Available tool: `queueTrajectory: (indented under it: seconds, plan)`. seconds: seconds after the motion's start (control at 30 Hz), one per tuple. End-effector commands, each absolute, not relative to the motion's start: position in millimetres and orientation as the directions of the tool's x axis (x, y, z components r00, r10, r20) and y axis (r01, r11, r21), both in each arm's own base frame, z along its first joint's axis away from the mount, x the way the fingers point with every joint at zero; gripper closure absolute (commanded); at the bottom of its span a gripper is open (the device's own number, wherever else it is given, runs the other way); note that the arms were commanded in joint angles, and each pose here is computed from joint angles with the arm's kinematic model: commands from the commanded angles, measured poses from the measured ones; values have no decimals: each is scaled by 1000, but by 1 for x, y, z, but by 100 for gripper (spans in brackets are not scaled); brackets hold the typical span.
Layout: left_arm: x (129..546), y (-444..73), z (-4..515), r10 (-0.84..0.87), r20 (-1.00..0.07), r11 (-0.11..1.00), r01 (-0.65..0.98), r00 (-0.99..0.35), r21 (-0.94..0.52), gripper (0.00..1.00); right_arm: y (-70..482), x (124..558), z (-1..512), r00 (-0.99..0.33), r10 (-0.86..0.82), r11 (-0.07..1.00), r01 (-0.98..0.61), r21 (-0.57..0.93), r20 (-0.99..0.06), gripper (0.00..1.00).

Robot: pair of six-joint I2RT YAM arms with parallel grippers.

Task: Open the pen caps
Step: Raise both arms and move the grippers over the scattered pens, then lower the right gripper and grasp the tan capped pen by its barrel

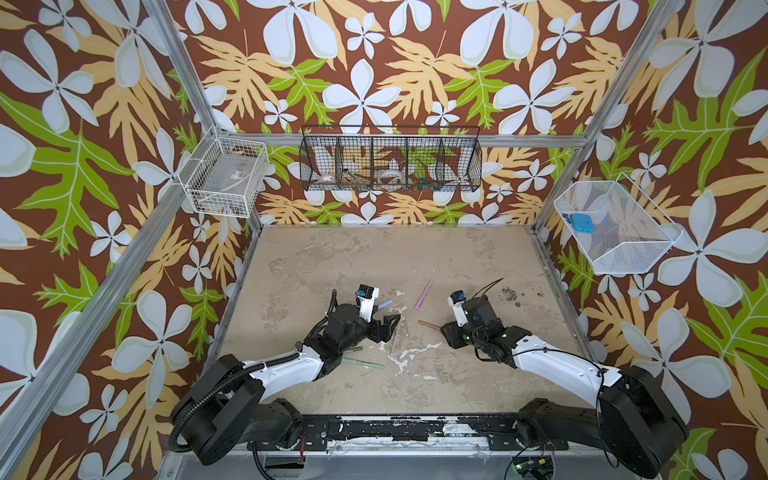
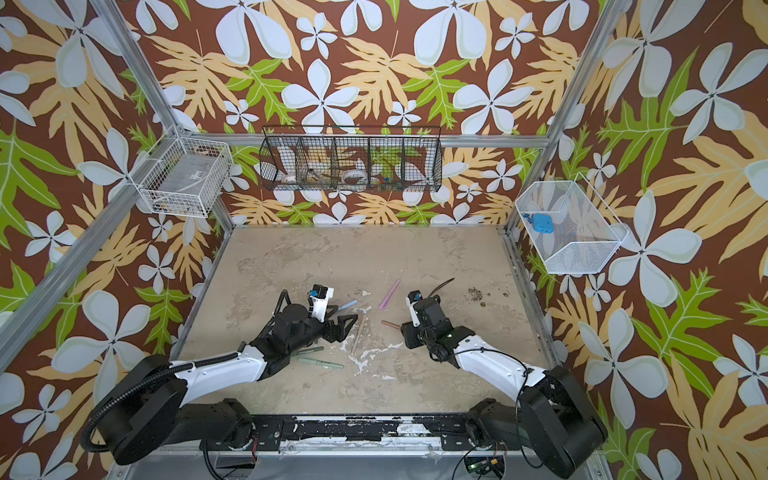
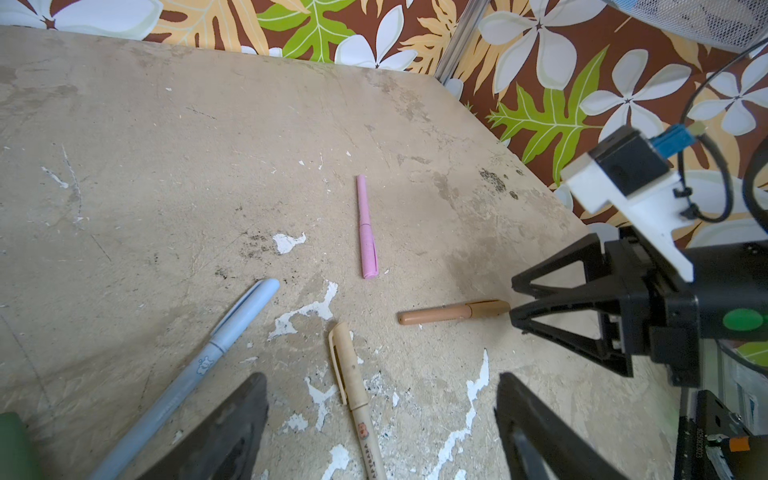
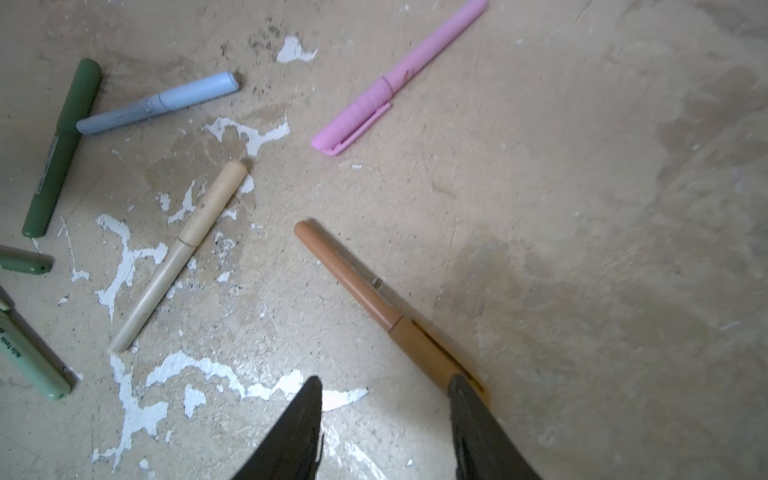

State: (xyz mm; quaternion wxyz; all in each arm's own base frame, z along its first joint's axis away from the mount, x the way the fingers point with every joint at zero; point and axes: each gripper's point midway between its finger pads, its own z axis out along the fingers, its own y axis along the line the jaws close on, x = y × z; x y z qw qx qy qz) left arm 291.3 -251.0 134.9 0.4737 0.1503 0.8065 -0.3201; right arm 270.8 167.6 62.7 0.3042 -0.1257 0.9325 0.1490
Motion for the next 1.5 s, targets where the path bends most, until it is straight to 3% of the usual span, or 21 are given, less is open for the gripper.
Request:
queueTrajectory:
  seconds: [0.0, 0.3, 0.67, 0.93, 1.27, 1.47]
  plan:
    - [294, -251, 138, -63, -867, 755, 544, -494, -365, 12, 174, 265, 57, -807, -87, 919, -291, 265, -584, 52]
    - [292, -252, 140, -66, -866, 749, 549, -496, -372, 12, 168, 262, 39, -820, -78, 933, -261, 248, -568, 49]
    - [293, -250, 138, -74, -860, 758, 533, -504, -377, 11, 189, 308, 19, -866, -60, 942, -214, 259, -497, 39]
    - [296, -247, 136, -71, -860, 773, 517, -505, -368, 11, 203, 338, 17, -868, -25, 957, -165, 240, -496, 41]
    - [297, -247, 137, -76, -857, 775, 511, -510, -373, 11, 177, 316, 19, -838, -149, 979, -199, 39, -525, 49]
    - [297, -247, 134, -73, -854, 778, 507, -516, -372, 11, 164, 291, 19, -837, -188, 971, -236, 28, -514, 50]
